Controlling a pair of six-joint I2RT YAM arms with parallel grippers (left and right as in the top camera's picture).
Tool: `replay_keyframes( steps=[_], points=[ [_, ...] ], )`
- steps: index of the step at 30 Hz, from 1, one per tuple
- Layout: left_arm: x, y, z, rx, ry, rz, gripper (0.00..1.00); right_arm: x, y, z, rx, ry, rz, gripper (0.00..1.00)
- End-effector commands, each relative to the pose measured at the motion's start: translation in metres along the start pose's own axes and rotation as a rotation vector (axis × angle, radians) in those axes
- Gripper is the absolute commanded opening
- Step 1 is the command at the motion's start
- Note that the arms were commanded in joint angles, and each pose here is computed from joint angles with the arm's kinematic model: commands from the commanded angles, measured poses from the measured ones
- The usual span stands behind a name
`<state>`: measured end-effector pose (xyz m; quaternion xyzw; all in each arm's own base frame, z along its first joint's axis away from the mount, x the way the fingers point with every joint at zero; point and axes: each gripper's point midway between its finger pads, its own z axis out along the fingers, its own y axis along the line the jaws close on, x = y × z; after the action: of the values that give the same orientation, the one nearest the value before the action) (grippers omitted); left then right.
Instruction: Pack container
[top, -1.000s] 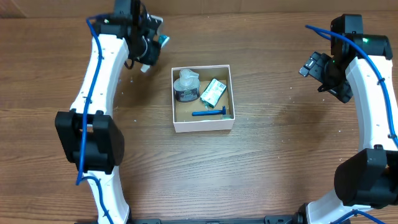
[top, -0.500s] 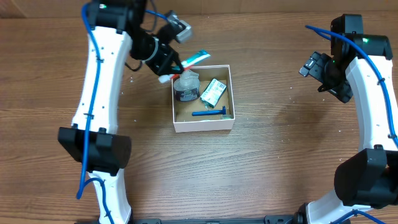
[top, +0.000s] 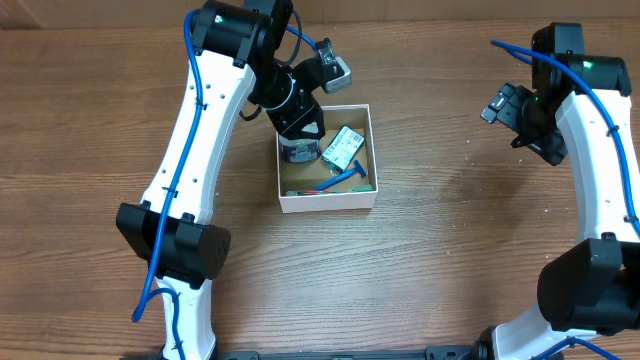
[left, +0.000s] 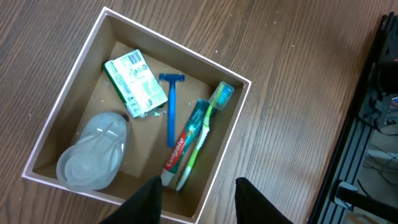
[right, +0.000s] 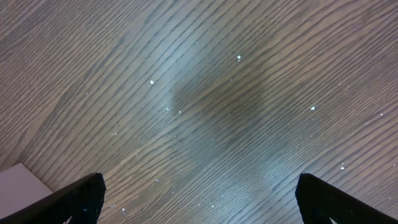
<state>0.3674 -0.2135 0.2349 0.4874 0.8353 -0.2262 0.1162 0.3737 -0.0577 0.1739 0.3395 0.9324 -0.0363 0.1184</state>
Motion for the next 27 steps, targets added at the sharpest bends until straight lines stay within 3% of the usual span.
replay_keyframes(
  steps=[1,3,4,12,18,23,27],
  points=[
    [-0.002,-0.004,-0.009,-0.016,-0.016,-0.049,0.58,-0.003,0.0,-0.002,0.006,-0.016,0.006,1.0],
    [-0.006,-0.006,-0.019,-0.043,-0.04,-0.084,0.92,-0.003,0.0,-0.002,0.006,-0.016,0.006,1.0],
    [-0.007,-0.005,-0.025,-0.075,-0.052,-0.113,1.0,-0.003,0.0,-0.002,0.006,-0.016,0.006,1.0],
    [0.01,-0.004,-0.046,-0.187,-0.026,-0.404,1.0,-0.003,0.0,-0.002,0.006,-0.016,0.006,1.0],
    [0.018,0.006,-0.05,-0.244,-0.01,-0.461,1.0,-0.003,0.0,-0.002,0.006,-0.016,0.006,1.0],
    [0.039,0.028,-0.088,-0.297,-0.092,-0.607,1.0,-0.003,0.0,-0.002,0.006,-0.016,0.006,1.0],
    [0.07,0.037,-0.145,-0.461,-0.162,-0.656,1.0,-0.003,0.0,-0.002,0.006,-0.016,0.006,1.0]
  ],
)
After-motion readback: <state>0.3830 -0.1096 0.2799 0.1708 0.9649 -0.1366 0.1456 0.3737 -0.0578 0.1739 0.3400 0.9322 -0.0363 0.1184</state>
